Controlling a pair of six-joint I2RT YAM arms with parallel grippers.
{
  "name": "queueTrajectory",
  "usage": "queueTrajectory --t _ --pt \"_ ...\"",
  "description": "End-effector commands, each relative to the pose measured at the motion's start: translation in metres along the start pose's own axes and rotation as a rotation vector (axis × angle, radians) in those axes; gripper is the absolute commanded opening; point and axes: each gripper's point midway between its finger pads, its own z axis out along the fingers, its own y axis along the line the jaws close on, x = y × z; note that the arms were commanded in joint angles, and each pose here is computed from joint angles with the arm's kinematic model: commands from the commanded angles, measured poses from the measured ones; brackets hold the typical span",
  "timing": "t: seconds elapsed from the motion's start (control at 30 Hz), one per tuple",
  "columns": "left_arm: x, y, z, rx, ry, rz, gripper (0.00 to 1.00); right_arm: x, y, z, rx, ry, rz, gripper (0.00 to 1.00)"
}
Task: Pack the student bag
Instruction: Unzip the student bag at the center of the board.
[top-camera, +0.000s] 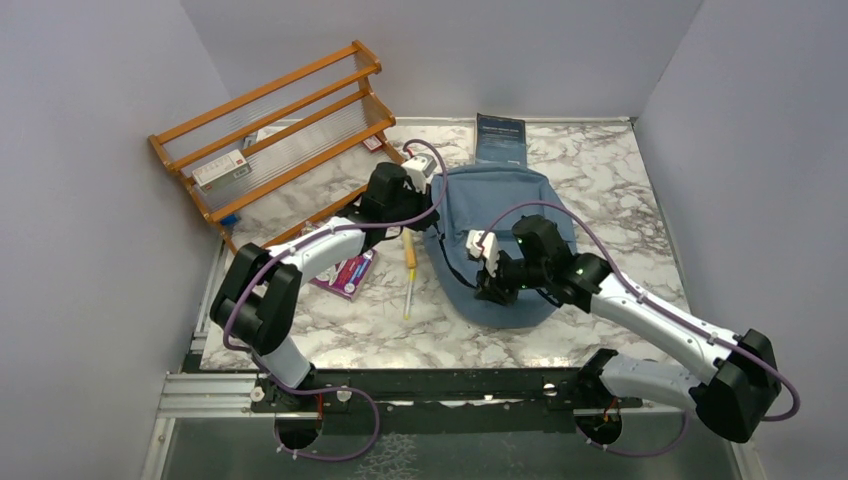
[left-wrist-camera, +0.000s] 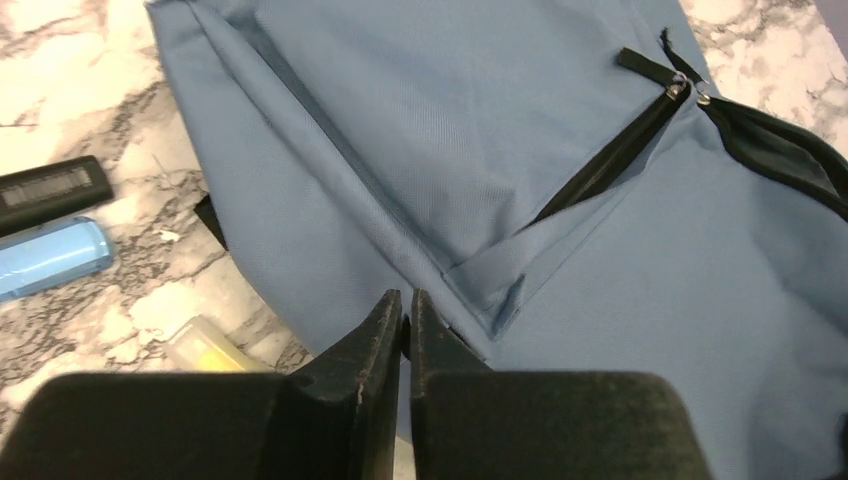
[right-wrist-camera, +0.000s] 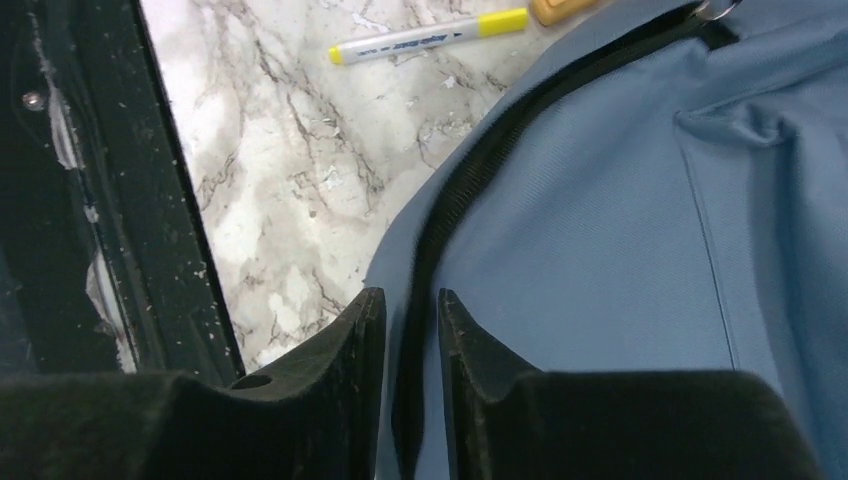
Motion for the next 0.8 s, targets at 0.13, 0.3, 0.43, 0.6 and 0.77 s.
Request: queueTrajectory --t 0.13,0.3,0.43,0.6,0.77 --pt "-0.048 -0.023 -0.036 0.062 -0.171 0.019 0.37 -0.039 0.011 -0.025 0.04 -0.212 0.112 0.49" --pt "-0.041 -0.037 -0.062 0.085 -0.207 -0.035 0.45 -0.036 0.001 -0.047 0.164 -0.188 0.212 0.5" --pt "-0.017 -0.067 -0.069 0.11 -0.189 -0.022 0.47 -0.016 -0.028 -0.065 0.382 -0.098 0.326 0.51" --pt "0.017 -0.102 -0.064 0.115 -0.138 0.04 0.5 0.01 -0.061 -0.091 0.694 -0.025 0.571 0.5" --pt "0.025 -0.114 -0.054 0.134 -0.1 0.113 0.53 0.01 -0.076 -0.116 0.902 -0.156 0.827 0.51"
